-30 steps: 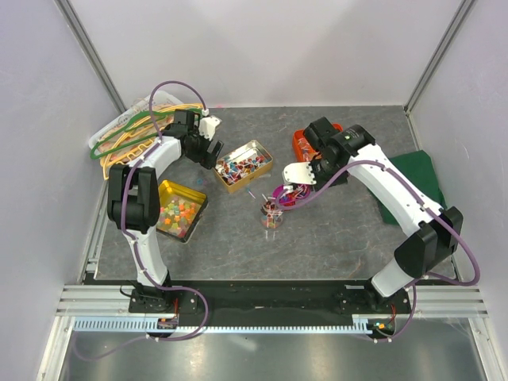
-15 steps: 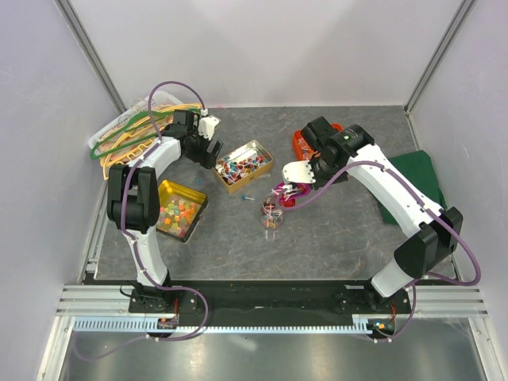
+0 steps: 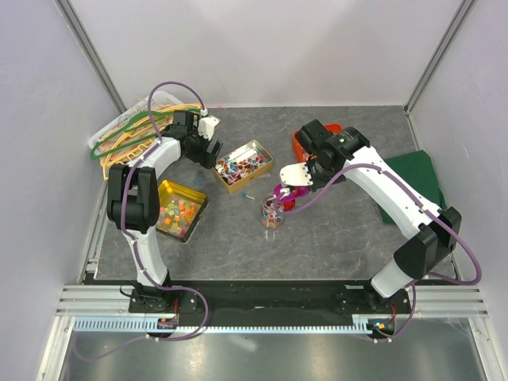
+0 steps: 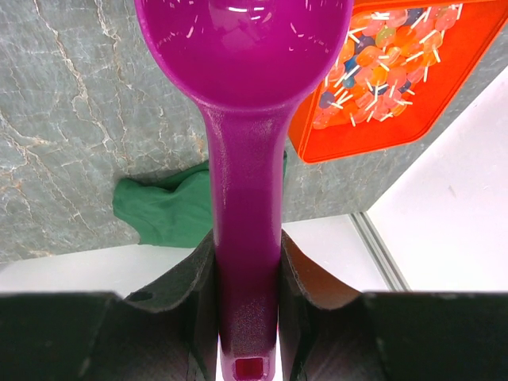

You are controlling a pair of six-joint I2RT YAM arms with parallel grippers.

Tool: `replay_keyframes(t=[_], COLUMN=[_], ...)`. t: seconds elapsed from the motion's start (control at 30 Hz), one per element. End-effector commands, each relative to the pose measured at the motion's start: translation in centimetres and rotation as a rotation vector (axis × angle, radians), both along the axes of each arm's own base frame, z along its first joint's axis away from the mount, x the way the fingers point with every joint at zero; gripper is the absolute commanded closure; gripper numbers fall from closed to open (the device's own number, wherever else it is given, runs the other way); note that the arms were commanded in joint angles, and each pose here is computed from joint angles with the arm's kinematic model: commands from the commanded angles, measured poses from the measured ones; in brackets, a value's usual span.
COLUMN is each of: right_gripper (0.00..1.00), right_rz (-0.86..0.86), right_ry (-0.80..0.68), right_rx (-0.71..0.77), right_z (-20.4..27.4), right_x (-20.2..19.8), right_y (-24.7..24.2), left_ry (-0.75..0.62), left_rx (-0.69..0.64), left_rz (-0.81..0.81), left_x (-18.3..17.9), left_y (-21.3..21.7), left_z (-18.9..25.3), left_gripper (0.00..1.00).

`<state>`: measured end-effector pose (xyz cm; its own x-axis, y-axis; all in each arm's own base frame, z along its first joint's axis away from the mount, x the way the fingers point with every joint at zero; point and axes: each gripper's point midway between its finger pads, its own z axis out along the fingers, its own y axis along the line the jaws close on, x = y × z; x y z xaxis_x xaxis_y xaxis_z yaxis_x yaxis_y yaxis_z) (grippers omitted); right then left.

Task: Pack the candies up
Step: Place the fake candies in the packing bottle.

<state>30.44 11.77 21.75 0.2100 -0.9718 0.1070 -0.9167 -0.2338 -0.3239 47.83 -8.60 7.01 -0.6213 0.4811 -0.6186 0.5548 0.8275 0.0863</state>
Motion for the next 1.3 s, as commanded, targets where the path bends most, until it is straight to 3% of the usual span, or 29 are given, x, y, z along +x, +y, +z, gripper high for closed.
replay_keyframes(t=[0.0, 0.93, 1.1, 1.27], right_gripper=[1.0, 1.0, 1.0, 1.0], right_rz=[-0.008, 0.09, 0.072, 0.02], right_ry=[0.032, -0.118, -0.159, -0.214], right_rx=[-0.071, -0.224, -0.18, -0.021], right_z=[1.0, 4.0, 5.3, 7.0], right_x=[-1.9, -1.0, -0.4, 1.1], right_y=[-1.6, -0.8, -0.1, 1.0], left_ry=[-0.045, -0.044, -0.059, -0.107], left_rx=[-0.021, -0.025, -0.043, -0.101], left_rz=[0.029, 0.036, 0.033, 0.001], left_x=[0.6, 0.6, 0.7, 0.8], left_y=[0.5, 0.5, 0.4, -0.3], left_z=[1.5, 1.4, 2.1, 4.6], left_gripper=[0.0, 0.0, 0.0, 0.0])
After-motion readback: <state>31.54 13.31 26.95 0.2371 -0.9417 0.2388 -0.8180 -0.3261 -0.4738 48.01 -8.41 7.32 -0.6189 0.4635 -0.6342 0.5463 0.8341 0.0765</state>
